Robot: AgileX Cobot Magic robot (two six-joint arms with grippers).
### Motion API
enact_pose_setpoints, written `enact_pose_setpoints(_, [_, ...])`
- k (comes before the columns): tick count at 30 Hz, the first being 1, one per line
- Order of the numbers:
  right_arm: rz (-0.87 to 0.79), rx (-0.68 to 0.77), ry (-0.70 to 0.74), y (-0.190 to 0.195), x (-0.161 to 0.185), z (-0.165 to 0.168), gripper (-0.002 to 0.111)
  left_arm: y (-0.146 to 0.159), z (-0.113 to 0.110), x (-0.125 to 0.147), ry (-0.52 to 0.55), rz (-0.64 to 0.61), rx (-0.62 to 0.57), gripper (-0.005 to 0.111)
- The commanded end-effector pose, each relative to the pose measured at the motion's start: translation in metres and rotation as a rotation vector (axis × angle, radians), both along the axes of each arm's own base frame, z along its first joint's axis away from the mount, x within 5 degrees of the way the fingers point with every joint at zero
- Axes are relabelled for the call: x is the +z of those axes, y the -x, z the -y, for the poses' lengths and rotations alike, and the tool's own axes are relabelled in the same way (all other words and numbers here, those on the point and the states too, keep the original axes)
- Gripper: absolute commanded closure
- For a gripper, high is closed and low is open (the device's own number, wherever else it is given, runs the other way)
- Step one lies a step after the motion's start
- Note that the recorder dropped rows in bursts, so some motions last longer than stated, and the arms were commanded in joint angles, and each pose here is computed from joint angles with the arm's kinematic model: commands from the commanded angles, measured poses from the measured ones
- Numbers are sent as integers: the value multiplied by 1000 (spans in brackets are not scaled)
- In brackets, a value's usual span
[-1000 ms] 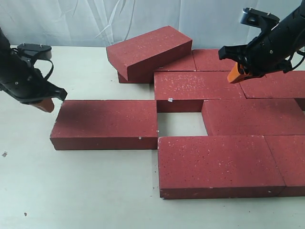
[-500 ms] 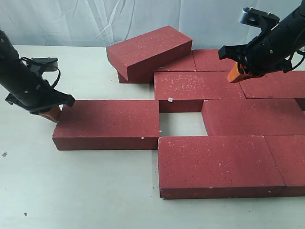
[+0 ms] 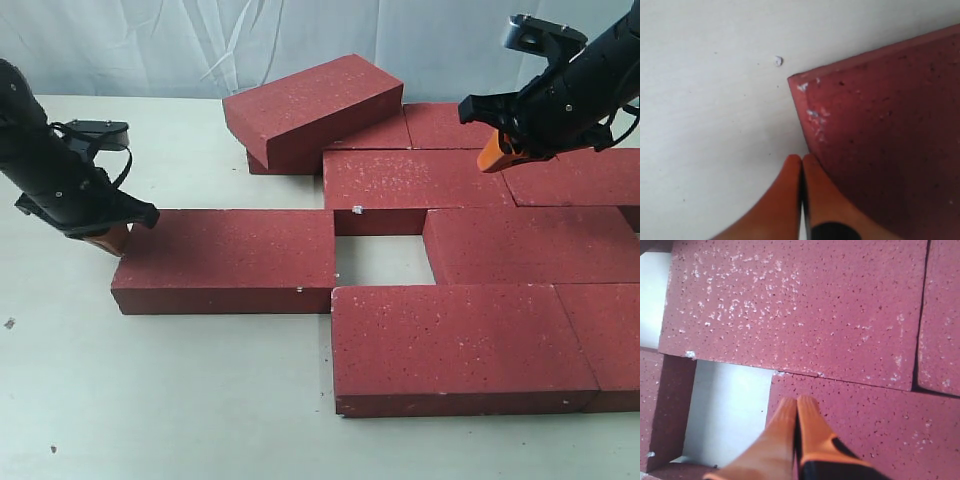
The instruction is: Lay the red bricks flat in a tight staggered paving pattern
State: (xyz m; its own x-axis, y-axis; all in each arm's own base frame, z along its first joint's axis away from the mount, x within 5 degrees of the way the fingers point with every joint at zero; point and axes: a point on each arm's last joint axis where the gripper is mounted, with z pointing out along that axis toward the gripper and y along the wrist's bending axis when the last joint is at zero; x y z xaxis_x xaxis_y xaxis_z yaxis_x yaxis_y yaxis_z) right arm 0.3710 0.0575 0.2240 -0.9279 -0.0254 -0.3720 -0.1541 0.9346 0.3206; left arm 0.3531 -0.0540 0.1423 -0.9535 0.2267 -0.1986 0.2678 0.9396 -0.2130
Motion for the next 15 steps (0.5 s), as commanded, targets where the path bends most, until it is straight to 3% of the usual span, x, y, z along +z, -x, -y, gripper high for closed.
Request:
enact_pose_setpoints(1, [4, 1, 5, 0, -1, 1, 109, 1, -8, -1, -2, -16, 12, 107])
enact_pose_setpoints(6, [4, 1, 5, 0, -1, 1, 109, 1, -13, -1, 6, -23, 36, 107])
enact_pose_setpoints(15, [6, 0, 5, 0, -1, 1, 109, 4, 14, 1, 59, -37, 5, 107])
